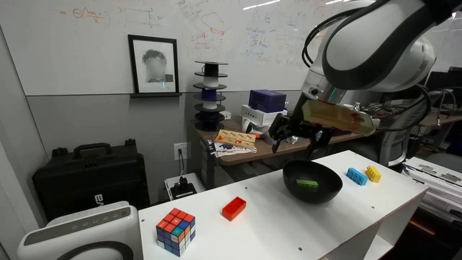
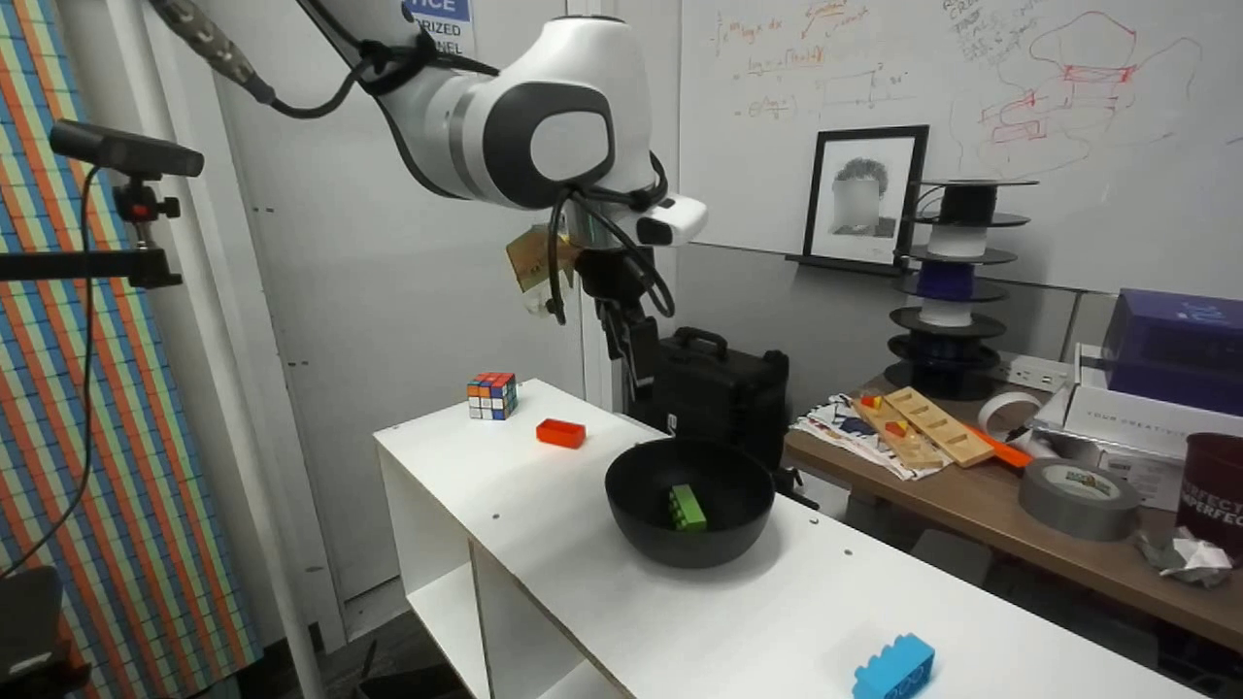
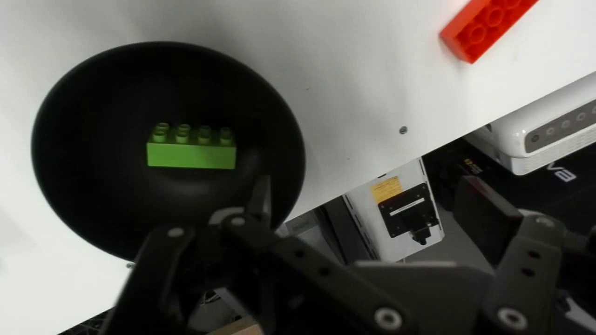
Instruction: Pick up the blue, green, yellow and red objects and put them in the bowl
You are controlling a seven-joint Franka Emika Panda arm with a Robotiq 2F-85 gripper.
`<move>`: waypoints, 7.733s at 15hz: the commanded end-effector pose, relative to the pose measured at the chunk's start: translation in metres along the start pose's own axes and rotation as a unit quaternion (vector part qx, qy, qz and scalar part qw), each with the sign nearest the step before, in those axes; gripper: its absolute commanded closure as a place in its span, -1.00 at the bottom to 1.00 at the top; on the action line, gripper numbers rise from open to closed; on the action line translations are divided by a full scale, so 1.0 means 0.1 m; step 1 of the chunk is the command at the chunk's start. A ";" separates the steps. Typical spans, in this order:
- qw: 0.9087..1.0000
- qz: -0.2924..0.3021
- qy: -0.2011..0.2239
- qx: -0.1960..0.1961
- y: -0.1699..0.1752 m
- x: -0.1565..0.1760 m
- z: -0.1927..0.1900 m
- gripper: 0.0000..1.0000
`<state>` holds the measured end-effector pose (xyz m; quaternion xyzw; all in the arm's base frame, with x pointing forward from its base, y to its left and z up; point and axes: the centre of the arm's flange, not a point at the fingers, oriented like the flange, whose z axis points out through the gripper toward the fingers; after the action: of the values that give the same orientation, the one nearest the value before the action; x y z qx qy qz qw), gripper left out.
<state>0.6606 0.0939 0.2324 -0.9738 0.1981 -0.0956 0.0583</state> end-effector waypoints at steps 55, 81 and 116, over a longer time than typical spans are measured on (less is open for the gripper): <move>0.996 0.012 -0.077 -0.052 -1.27 -0.81 -0.07 0.78; 0.989 0.108 0.019 -0.097 0.61 0.35 -0.08 -1.00; 0.995 -0.063 0.067 0.049 0.96 -0.35 -1.48 -1.00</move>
<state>0.5451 0.0525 0.3432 -0.9653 0.1542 -0.2059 0.0449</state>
